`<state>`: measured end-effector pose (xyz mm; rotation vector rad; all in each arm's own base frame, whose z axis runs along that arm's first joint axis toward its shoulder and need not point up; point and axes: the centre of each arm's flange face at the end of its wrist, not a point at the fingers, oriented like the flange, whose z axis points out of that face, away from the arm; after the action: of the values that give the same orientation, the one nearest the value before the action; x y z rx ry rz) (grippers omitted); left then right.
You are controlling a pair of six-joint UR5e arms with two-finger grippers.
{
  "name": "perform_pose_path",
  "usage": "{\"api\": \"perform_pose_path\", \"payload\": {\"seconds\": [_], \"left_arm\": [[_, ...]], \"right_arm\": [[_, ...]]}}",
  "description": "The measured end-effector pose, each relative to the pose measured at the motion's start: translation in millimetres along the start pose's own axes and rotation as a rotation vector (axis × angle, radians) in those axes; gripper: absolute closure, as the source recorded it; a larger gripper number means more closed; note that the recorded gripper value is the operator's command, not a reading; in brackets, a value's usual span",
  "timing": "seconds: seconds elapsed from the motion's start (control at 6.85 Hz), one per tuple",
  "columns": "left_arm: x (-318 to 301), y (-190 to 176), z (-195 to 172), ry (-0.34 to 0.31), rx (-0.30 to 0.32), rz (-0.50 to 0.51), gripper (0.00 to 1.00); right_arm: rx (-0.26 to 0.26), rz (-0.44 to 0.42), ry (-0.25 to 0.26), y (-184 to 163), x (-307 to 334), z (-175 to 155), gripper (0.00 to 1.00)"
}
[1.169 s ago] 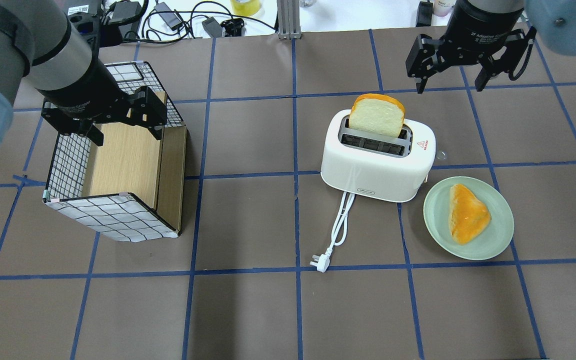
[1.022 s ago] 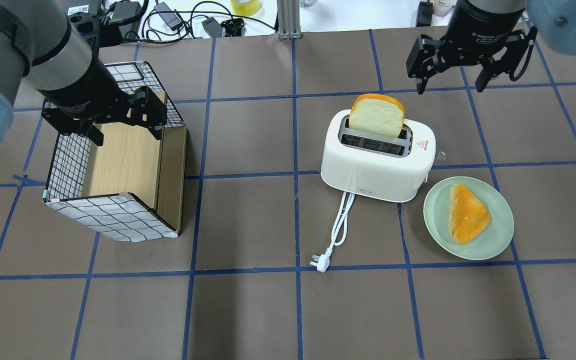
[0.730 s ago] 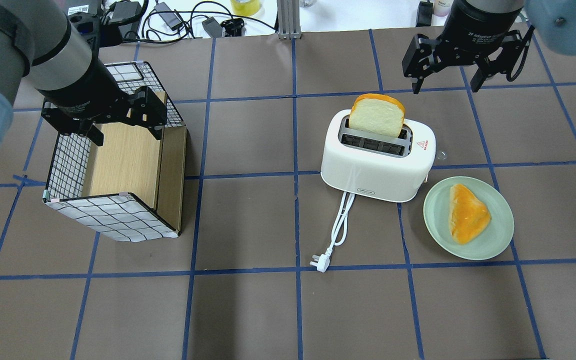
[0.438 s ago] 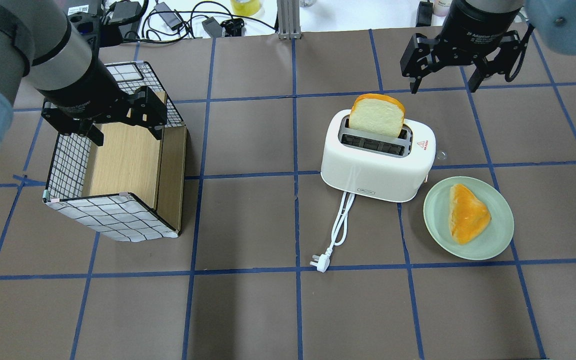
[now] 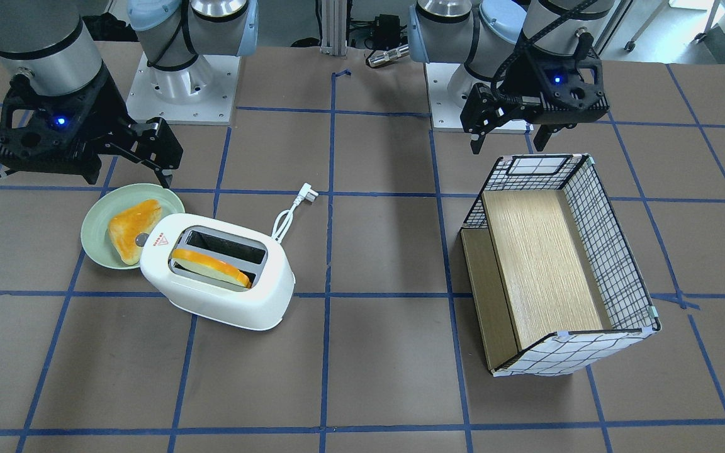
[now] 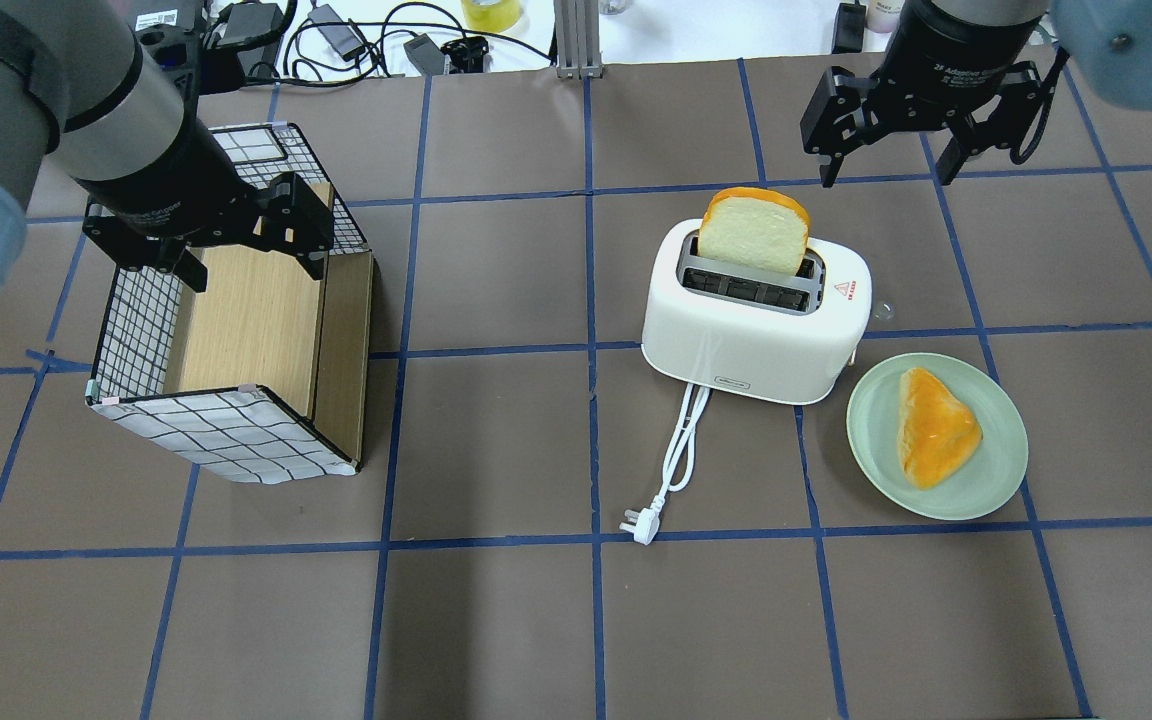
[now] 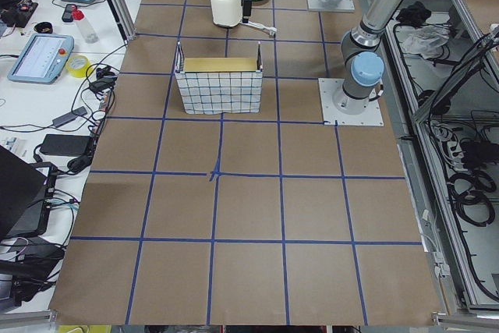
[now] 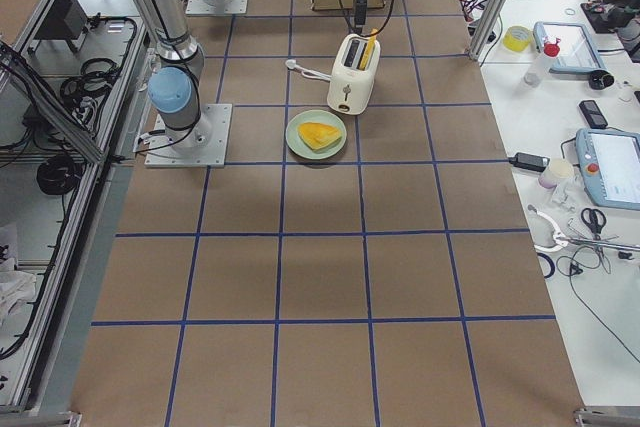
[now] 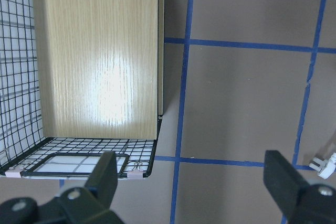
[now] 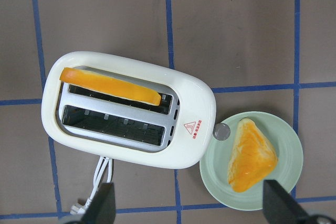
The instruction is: Press toaster with right arm
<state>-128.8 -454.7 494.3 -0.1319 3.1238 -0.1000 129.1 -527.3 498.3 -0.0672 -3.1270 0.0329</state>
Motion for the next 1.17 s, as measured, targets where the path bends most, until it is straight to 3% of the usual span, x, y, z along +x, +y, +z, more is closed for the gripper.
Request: {"api": "perform_pose_path", "payload": {"seconds": [0.44,0.58,0.73,0.88,1.02,1.17], "left_arm": [[0.0,0.0,0.0,0.000,0.000,0.000,0.00],[0.0,0.0,0.0,0.000,0.000,0.000,0.00],[0.0,0.0,0.0,0.000,0.000,0.000,0.00],[0.0,0.0,0.0,0.000,0.000,0.000,0.00],[0.0,0.0,0.0,0.000,0.000,0.000,0.00],[0.0,0.0,0.0,0.000,0.000,0.000,0.00]], "right_arm": [[-0.001,0.001,0.003,-0.4,1.6,0.3,0.00],[0.000,-0.007,0.003,-2.4,5.7,1.3,0.18],[0.002,-0.031,0.001,-6.3,16.6,2.1,0.42],[0.002,-0.069,-0.008,-11.3,34.7,3.3,0.76],[0.000,-0.089,-0.025,-15.3,50.5,5.1,0.95],[-0.005,-0.093,-0.041,-17.9,60.7,7.7,1.00]]}}
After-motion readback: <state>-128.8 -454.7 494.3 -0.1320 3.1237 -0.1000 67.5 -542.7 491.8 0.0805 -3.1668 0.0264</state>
